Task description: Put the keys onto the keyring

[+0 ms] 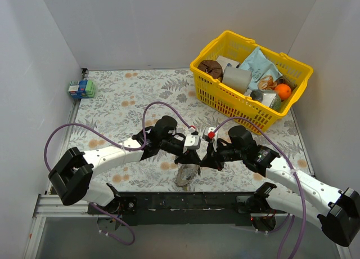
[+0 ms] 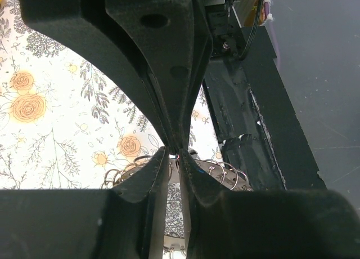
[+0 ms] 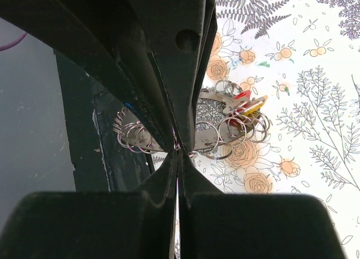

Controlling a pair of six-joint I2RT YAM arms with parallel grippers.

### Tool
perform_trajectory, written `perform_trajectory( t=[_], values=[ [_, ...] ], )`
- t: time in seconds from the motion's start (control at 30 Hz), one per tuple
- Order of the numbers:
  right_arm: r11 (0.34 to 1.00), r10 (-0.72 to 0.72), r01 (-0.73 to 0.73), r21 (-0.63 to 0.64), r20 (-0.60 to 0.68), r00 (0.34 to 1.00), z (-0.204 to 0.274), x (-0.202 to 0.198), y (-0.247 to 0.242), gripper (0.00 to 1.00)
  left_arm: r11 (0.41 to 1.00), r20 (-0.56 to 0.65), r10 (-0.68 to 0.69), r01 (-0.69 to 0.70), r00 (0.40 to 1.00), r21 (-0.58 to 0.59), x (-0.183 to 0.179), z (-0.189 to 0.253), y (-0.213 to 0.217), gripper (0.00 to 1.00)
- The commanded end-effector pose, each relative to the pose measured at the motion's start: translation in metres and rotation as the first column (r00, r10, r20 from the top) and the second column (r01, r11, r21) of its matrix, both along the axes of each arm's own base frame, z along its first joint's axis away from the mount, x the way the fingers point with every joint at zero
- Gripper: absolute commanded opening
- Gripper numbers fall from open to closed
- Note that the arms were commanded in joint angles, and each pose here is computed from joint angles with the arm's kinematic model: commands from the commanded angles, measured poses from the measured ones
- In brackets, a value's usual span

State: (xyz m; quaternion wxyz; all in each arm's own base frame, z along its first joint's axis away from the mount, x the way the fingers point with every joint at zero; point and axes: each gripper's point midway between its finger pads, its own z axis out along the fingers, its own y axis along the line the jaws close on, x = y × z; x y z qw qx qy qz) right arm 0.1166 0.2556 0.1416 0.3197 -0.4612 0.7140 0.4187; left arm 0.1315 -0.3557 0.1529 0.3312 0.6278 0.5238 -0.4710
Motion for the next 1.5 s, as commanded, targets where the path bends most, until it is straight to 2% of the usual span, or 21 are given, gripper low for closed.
perform_trajectory(
  t=[0.0, 0.07, 0.2, 0.3, 0.33, 0.37, 0.5, 0.53, 0.57, 0.67, 0.9, 1.0, 1.17, 1.47],
  values=[
    [0.998, 0.010, -0.014, 0.059, 0.064, 0.998, 0.017, 0.004, 0.006, 0.01, 1.000, -0.002, -0.024, 0.024, 1.000, -0.006, -0.002, 0.003, -0.004, 0.17],
    [0.998, 0.007, -0.012, 0.062, 0.068, 0.998, 0.018, 0.004, 0.006, 0.01, 1.000, 0.000, -0.020, 0.020, 1.000, 0.000, -0.002, 0.001, -0.004, 0.25],
    [0.998, 0.010, -0.014, 0.060, 0.065, 0.998, 0.017, 0.004, 0.006, 0.01, 1.000, 0.010, -0.016, 0.016, 1.000, 0.000, -0.002, 0.001, -0.003, 0.23],
    [0.998, 0.012, -0.016, 0.062, 0.064, 0.998, 0.017, 0.003, 0.006, 0.01, 1.000, 0.011, -0.016, 0.016, 1.000, 0.002, -0.002, 0.001, -0.004, 0.12],
    [0.998, 0.012, -0.016, 0.062, 0.064, 0.998, 0.017, 0.003, 0.006, 0.01, 1.000, 0.011, -0.020, 0.020, 1.000, -0.002, -0.002, 0.002, -0.004, 0.04],
    [0.998, 0.014, -0.018, 0.063, 0.064, 0.998, 0.017, 0.003, 0.006, 0.01, 1.000, 0.012, -0.021, 0.021, 1.000, -0.005, -0.001, 0.003, -0.005, 0.00],
    [0.998, 0.013, -0.017, 0.058, 0.056, 0.998, 0.015, 0.003, 0.006, 0.01, 1.000, 0.007, -0.022, 0.023, 1.000, -0.005, -0.001, 0.004, -0.006, 0.00],
    [0.998, 0.013, -0.016, 0.057, 0.058, 0.998, 0.015, 0.003, 0.006, 0.01, 1.000, 0.013, -0.017, 0.017, 1.000, -0.008, 0.000, 0.006, -0.006, 0.07],
    [0.998, 0.013, -0.016, 0.058, 0.059, 0.998, 0.015, 0.003, 0.006, 0.01, 1.000, 0.017, -0.009, 0.009, 1.000, -0.005, 0.001, 0.006, -0.006, 0.22],
    [0.998, 0.011, -0.015, 0.059, 0.061, 0.998, 0.016, 0.003, 0.006, 0.01, 1.000, 0.039, -0.003, 0.003, 0.999, -0.019, 0.002, 0.010, -0.005, 0.28],
    [0.998, 0.012, -0.016, 0.059, 0.060, 0.998, 0.016, 0.003, 0.007, 0.01, 0.999, 0.041, -0.004, 0.006, 0.999, -0.041, 0.000, 0.015, -0.004, 0.22],
    [0.998, 0.013, -0.017, 0.058, 0.056, 0.998, 0.015, 0.003, 0.007, 0.01, 0.999, 0.033, -0.010, 0.012, 0.999, -0.038, -0.001, 0.014, -0.005, 0.16],
    [0.998, 0.011, -0.015, 0.061, 0.063, 0.998, 0.016, 0.003, 0.006, 0.01, 0.999, 0.030, -0.019, 0.020, 0.999, -0.038, -0.002, 0.013, -0.006, 0.00],
    [0.998, 0.010, -0.015, 0.068, 0.075, 0.997, 0.020, 0.004, 0.006, 0.01, 1.000, 0.036, -0.018, 0.018, 0.999, -0.019, 0.000, 0.009, -0.005, 0.00]
  ],
)
